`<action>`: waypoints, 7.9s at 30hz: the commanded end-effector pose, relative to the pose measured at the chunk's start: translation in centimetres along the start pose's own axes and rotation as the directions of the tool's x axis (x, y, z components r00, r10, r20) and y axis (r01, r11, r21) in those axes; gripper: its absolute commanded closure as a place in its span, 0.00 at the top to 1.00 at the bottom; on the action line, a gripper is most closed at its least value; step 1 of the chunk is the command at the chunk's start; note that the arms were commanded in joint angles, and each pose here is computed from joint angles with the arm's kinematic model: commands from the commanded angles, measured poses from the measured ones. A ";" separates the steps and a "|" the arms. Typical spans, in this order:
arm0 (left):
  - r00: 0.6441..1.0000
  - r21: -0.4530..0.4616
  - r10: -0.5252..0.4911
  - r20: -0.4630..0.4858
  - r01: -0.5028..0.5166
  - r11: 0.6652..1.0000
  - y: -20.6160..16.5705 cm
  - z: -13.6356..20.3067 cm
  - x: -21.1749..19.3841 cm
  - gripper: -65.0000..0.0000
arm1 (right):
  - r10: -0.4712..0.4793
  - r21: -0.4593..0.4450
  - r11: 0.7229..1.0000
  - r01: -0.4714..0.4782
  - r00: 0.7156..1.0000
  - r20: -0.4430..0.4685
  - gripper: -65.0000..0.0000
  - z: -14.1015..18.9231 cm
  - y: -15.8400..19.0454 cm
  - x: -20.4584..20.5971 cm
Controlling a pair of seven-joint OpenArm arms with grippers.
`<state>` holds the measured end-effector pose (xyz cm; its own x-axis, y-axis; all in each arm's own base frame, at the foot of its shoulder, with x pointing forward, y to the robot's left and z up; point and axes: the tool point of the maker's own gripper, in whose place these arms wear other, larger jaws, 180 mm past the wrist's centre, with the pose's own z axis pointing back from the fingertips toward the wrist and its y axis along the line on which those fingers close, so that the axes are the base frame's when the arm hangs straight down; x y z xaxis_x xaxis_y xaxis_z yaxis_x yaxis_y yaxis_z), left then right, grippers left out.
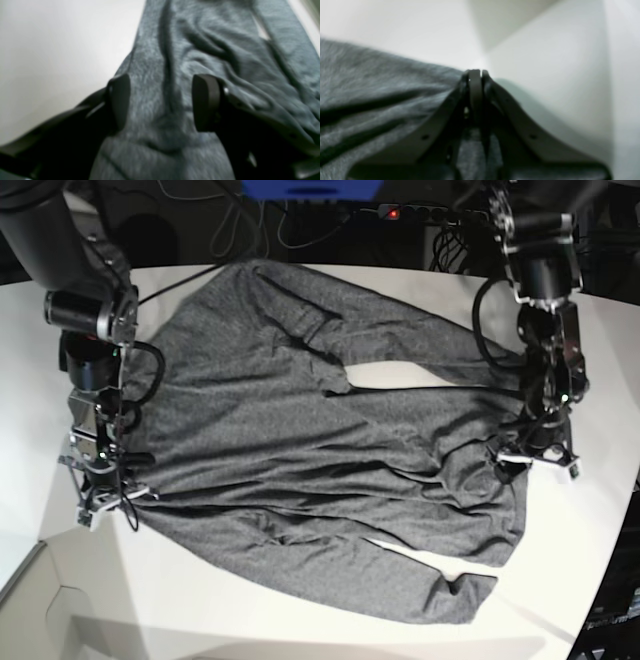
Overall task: Layout the t-shirt on the table in an organized manner, then fold the t-shirt properly
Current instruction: 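Grasp both hem corners with both grippers and pull the shirt taut, then release the hem with the left gripper and move it toward the shirt middle, then grasp the shirt edge with the left gripper and drag it toward the hem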
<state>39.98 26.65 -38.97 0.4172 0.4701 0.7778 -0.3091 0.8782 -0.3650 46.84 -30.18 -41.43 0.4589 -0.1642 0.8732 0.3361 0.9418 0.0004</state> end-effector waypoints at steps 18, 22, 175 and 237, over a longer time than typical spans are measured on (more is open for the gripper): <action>0.999 0.020 0.038 -0.010 -0.038 0.999 0.3 -2.6 0.8 0.59 | 0.191 0.426 0.877 -0.222 0.975 0.114 0.02 4.4 14.3 2.3; 0.999 0.036 0.039 -0.032 -0.037 0.999 1.1 -2.6 -0.1 0.59 | 0.233 0.452 0.862 -0.230 0.971 0.050 0.02 3.4 15.3 0.4; 0.904 -0.452 -0.409 0.125 0.419 0.788 -16.4 7.6 -5.0 0.44 | 0.122 0.131 0.985 -0.113 0.990 -0.064 0.01 16.4 0.5 -5.4; 0.904 -0.285 -0.197 0.379 0.317 0.905 -19.7 -0.8 17.7 0.00 | 0.134 0.128 0.984 -0.122 0.987 -0.090 0.01 17.0 -0.1 -6.8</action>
<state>53.31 17.78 -21.74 0.1947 0.2189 0.9561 0.0712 0.9690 -0.2364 28.84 -23.83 -40.50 0.6164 -0.0721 0.7841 0.1658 0.9854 -0.0397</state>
